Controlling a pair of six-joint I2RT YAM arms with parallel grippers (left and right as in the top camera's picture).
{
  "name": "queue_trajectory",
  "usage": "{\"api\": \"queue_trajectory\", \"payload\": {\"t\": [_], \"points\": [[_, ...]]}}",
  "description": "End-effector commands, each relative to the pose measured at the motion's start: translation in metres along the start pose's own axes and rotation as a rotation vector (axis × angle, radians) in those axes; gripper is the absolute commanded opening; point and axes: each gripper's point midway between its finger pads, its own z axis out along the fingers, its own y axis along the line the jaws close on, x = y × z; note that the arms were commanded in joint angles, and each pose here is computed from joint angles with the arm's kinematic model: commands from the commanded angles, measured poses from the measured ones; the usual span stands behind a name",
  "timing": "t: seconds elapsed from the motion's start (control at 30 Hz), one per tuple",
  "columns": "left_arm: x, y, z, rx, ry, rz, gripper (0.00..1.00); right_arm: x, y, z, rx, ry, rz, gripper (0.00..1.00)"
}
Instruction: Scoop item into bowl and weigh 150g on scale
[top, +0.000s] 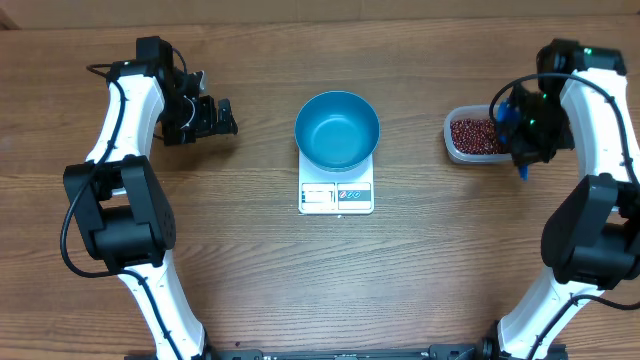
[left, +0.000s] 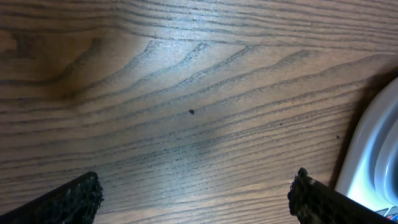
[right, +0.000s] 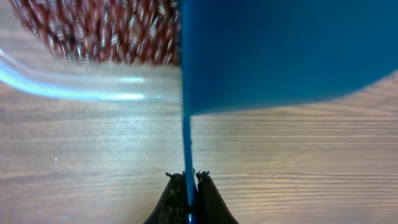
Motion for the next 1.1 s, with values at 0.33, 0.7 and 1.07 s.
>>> {"api": "queue_trajectory", "payload": {"t": [0.33, 0.7, 1.07], "points": [[-0.001, -0.002, 0.003, -0.002, 0.002, 0.022, 1.00, 0.000, 0.007, -0.019, 0.136, 0.025, -0.108, 0.04], [-0.001, -0.002, 0.002, -0.002, 0.002, 0.022, 1.00, 0.002, 0.010, 0.007, 0.129, 0.052, -0.113, 0.28], [-0.001, -0.002, 0.003, -0.002, 0.002, 0.022, 1.00, -0.020, -0.001, -0.031, 0.145, -0.081, 0.034, 0.83]]}}
